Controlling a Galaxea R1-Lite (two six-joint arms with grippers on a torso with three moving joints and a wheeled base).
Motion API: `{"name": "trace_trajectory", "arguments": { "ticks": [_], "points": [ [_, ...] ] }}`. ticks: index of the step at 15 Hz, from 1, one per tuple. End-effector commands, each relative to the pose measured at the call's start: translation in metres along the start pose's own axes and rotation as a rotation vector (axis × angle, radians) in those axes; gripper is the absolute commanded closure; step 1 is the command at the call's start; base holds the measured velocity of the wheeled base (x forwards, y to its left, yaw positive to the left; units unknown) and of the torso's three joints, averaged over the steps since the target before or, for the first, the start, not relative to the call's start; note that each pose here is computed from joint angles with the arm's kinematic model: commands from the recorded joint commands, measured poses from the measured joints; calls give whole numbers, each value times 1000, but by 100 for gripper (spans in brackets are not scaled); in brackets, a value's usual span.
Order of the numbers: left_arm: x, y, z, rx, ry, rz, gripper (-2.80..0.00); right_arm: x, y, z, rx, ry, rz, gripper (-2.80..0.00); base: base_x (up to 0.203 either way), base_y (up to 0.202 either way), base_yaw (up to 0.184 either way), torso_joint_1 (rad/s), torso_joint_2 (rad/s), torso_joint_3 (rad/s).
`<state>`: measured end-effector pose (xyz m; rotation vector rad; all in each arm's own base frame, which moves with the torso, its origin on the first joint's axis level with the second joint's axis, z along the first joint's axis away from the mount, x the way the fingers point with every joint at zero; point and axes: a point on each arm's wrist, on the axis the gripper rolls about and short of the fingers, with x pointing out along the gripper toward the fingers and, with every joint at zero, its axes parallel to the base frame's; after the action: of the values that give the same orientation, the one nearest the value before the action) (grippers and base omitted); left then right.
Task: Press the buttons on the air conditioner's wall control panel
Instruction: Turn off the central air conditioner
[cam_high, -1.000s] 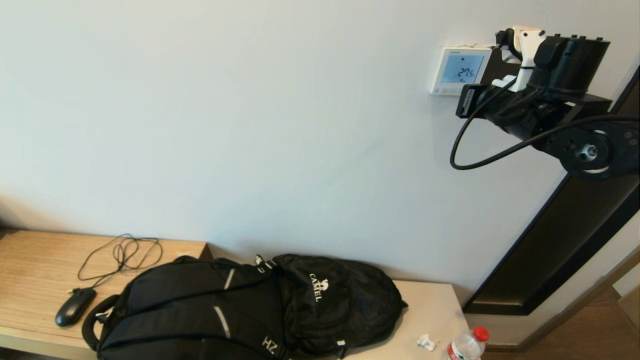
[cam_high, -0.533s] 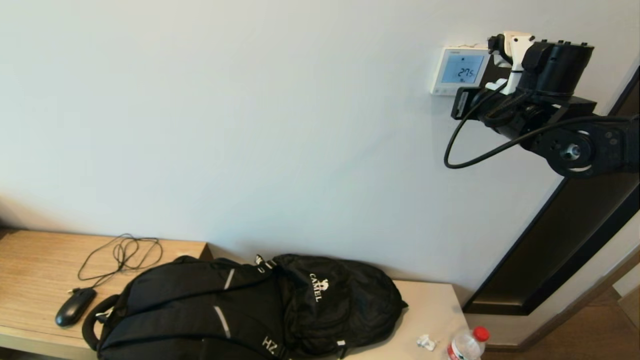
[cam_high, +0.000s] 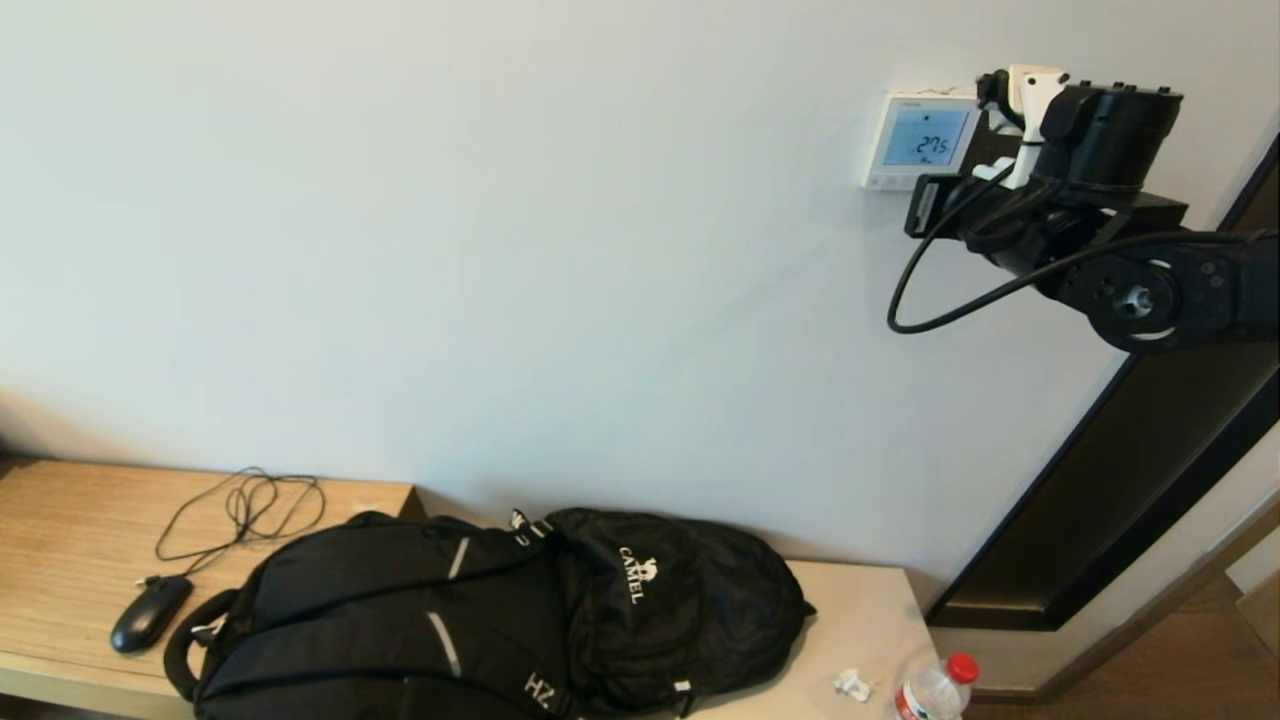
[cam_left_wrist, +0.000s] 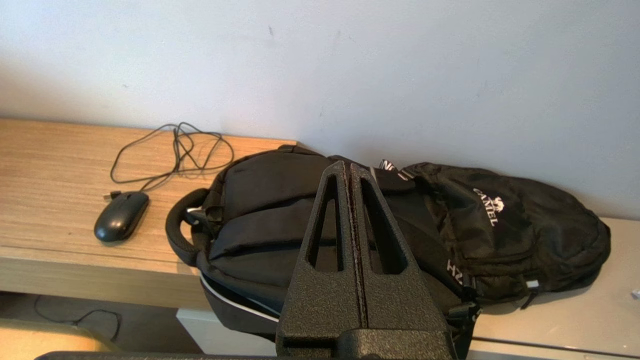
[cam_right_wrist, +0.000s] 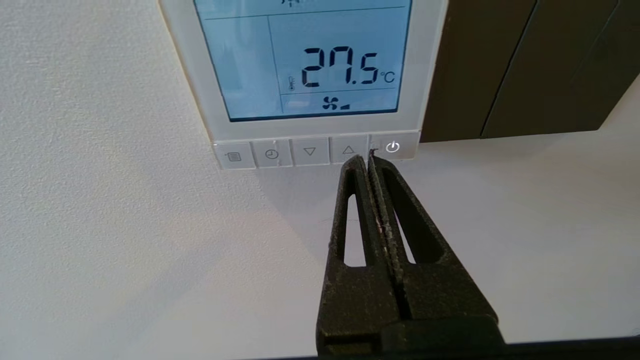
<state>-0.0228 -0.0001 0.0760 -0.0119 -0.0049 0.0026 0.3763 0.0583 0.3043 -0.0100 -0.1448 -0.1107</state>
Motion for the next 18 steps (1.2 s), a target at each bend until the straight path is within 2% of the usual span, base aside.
{"name": "trace_trajectory", "arguments": {
  "ticks": [1, 9, 18],
  "points": [
    [0, 0, 0, 0, -1, 0, 0, -2, -4, 5, 1, -11, -9, 0, 0, 0, 0, 0, 0, 0],
    [0, 0, 0, 0, -1, 0, 0, 5, -13, 1, -6, -10, -41, 0, 0, 0, 0, 0, 0, 0],
    [0, 0, 0, 0, -1, 0, 0, 14, -11, -10, -12, 10, -40, 0, 0, 0, 0, 0, 0, 0]
  ]
}}
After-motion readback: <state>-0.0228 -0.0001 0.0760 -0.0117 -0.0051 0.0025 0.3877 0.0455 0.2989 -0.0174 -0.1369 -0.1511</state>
